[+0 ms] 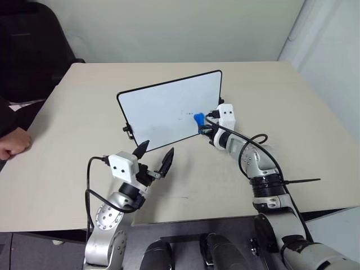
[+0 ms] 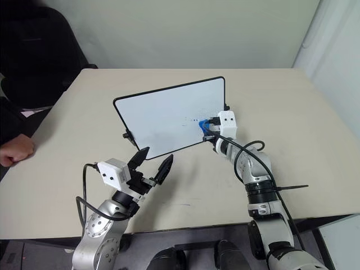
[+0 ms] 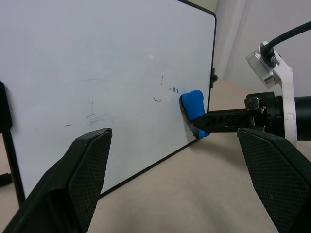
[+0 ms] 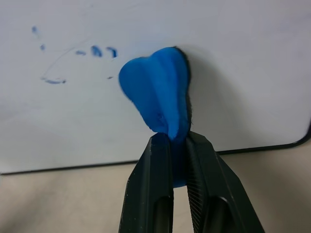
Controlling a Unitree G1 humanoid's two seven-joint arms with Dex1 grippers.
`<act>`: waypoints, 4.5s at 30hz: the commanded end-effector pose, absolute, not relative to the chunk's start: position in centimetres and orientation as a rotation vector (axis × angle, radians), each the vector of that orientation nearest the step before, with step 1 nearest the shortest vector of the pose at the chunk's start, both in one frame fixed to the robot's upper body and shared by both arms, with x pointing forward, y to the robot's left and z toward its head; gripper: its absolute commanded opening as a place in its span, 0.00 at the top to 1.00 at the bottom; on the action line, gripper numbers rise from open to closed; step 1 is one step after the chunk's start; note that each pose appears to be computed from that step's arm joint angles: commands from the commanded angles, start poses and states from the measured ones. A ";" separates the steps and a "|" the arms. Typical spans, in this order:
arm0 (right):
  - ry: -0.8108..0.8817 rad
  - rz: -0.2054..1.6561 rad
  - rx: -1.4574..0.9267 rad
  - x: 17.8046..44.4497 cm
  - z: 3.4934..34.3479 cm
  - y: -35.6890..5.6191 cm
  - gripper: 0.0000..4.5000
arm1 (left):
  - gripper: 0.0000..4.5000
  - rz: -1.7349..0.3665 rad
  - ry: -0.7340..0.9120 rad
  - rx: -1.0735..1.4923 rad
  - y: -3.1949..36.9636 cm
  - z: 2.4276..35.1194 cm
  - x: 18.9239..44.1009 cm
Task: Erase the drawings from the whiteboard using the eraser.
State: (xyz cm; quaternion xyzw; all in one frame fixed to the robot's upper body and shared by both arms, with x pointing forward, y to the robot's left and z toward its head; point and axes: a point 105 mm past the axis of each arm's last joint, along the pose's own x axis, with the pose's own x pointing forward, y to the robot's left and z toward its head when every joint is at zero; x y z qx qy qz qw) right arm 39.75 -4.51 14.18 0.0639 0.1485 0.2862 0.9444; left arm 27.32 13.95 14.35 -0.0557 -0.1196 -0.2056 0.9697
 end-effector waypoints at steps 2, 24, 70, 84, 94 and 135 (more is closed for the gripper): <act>0.235 0.698 0.095 38.6 16.6 -2.5 0.97 | 0.00 -0.431 -0.271 -0.109 13.7 15.2 26.9; 0.256 0.813 0.054 37.6 17.2 1.3 0.97 | 0.00 -0.431 -0.276 -0.121 13.6 15.3 26.8; 0.262 0.849 0.102 38.1 18.2 4.1 0.97 | 0.00 -0.436 -0.278 -0.107 13.5 15.4 26.7; 0.255 0.587 0.202 42.1 18.3 -2.4 0.97 | 0.00 -0.440 -0.277 -0.111 13.5 15.4 26.8; 0.270 0.544 0.199 42.5 17.9 -3.6 0.97 | 0.00 -0.443 -0.280 -0.109 13.5 15.5 26.8; 0.265 0.559 0.161 41.2 17.8 -3.0 0.97 | 0.00 -0.452 -0.281 -0.113 13.2 15.5 27.0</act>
